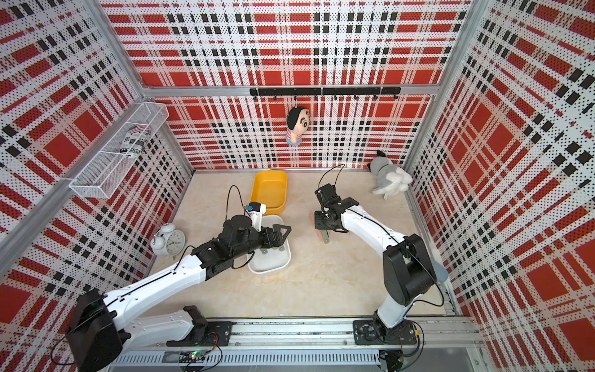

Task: Place the fruit knives into the storage box by color
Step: Pick up the fruit knife from the center of the board.

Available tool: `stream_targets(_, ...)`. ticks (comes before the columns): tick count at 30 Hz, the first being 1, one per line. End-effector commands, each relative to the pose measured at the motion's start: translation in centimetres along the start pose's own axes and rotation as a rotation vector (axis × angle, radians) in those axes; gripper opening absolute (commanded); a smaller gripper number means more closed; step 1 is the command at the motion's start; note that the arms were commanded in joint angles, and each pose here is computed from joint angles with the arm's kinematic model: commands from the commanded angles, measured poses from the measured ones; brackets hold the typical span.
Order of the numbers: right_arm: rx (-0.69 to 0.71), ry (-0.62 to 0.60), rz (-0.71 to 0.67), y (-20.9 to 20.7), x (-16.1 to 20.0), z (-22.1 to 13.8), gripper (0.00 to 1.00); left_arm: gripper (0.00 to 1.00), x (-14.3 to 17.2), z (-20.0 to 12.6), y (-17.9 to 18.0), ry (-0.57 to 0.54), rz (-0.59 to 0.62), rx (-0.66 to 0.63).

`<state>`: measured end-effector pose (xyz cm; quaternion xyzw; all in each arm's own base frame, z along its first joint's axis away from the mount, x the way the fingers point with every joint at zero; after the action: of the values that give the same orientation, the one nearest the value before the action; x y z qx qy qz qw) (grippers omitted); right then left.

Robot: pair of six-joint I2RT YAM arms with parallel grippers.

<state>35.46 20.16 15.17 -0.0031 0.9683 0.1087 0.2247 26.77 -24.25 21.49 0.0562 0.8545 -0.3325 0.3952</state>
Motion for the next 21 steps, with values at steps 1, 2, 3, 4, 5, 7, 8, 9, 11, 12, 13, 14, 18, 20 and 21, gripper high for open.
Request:
stream_targets(1,-0.015,0.022,-0.034,2.0,0.0,-0.3,0.19,0.99,-0.5,-1.6,1.4,0.009,0.015,-0.089)
stream_targets(2,-0.025,0.019,-0.045,2.8,-0.1,-0.4,0.19,0.98,-0.6,-2.0,1.8,0.007,0.014,-0.105)
stream_targets(3,-0.034,0.015,-0.058,3.7,-0.4,-0.6,0.19,0.98,-0.4,-2.4,2.3,0.012,0.013,-0.123)
stream_targets(4,-0.046,0.011,-0.071,4.6,-0.6,-0.7,0.20,0.98,-0.4,-2.9,2.7,0.012,0.012,-0.136)
stream_targets(5,-0.063,0.008,-0.082,5.6,-0.6,-0.8,0.20,0.98,-0.3,-3.3,3.1,0.011,0.007,-0.145)
stream_targets(7,-0.092,0.004,-0.106,7.7,-0.9,-1.0,0.20,0.98,0.0,-4.0,3.8,0.013,-0.005,-0.162)
stream_targets(8,-0.102,0.000,-0.120,8.6,-1.0,-1.1,0.19,0.98,0.2,-4.3,4.1,0.015,-0.012,-0.167)
stream_targets(9,-0.112,0.000,-0.133,9.5,-1.0,-1.1,0.20,0.98,0.3,-4.6,4.2,0.013,-0.018,-0.166)
stream_targets(11,-0.142,-0.003,-0.156,11.5,-1.0,-1.2,0.20,0.98,0.7,-5.1,4.5,0.017,-0.031,-0.167)
stream_targets(12,-0.158,0.003,-0.166,12.4,-0.9,-1.1,0.20,0.98,0.9,-5.2,4.5,0.018,-0.036,-0.166)
stream_targets(13,-0.173,0.008,-0.177,13.3,-0.7,-0.9,0.20,0.98,1.1,-5.4,4.6,0.018,-0.042,-0.163)
stream_targets(14,-0.182,0.008,-0.188,14.1,-0.6,-0.8,0.20,0.98,1.3,-5.4,4.7,0.022,-0.048,-0.164)
stream_targets(18,-0.219,0.032,-0.229,17.1,0.3,0.0,0.20,0.99,2.1,-5.7,5.2,0.025,-0.074,-0.167)
stream_targets(20,-0.238,0.041,-0.245,18.4,0.8,0.3,0.20,0.98,2.3,-5.9,5.4,0.018,-0.087,-0.172)
stream_targets(21,-0.247,0.049,-0.250,18.9,1.1,0.7,0.20,0.98,2.4,-6.1,5.6,0.012,-0.095,-0.177)
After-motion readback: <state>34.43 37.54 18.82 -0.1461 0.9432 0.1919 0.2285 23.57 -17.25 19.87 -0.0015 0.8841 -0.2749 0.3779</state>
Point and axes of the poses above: each gripper's point midway between its finger pads, its own z axis out along the fingers, its own y axis along the line the jaws close on, x = y × z, the point moved 2 cm from there along -z, back along the fingers, and after that the axes turned 5 degrees about z, right-handed, at the moved point
